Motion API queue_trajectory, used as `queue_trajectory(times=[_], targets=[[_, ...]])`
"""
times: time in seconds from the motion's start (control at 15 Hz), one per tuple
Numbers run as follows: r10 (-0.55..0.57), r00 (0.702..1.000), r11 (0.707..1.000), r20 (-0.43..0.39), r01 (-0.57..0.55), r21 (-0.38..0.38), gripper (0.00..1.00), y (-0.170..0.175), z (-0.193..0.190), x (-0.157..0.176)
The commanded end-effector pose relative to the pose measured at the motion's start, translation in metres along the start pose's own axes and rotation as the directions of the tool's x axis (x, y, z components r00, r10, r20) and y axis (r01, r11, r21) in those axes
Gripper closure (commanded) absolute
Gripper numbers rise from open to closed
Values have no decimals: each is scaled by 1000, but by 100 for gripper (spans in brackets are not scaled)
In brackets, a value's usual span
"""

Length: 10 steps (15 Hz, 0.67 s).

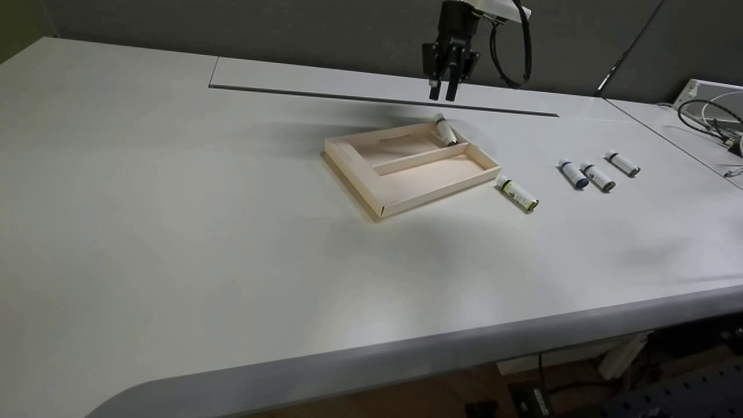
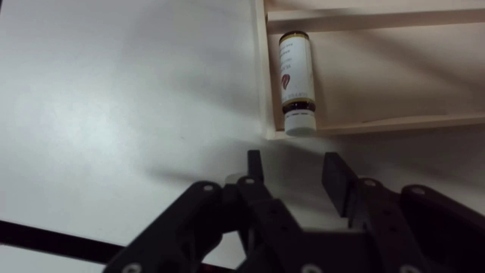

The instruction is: Pick one bottle on the table and put it on the tray

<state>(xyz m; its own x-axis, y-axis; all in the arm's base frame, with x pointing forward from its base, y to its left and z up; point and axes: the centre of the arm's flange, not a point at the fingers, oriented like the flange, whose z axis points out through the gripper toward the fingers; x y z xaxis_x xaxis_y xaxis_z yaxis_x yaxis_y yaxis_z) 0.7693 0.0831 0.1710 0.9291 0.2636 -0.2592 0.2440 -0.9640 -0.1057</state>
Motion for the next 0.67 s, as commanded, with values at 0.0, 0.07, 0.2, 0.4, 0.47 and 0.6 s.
queue_trajectory(times=[0.0,0.07,0.2,0.4,0.47,0.6], targets=[[22,999,999,-43,-23,-28,84,2,-16,44],[20,999,999,-49,-21,-31,90,0,-15,45],[15,998,999,-56,-17,-36,99,-3,-10,47],[13,998,999,-56,-15,-30,100,-6,-2,48],[10,999,999,-53,-12,-30,100,-7,2,48],[10,999,1000,-44,-11,-26,100,-7,8,49]])
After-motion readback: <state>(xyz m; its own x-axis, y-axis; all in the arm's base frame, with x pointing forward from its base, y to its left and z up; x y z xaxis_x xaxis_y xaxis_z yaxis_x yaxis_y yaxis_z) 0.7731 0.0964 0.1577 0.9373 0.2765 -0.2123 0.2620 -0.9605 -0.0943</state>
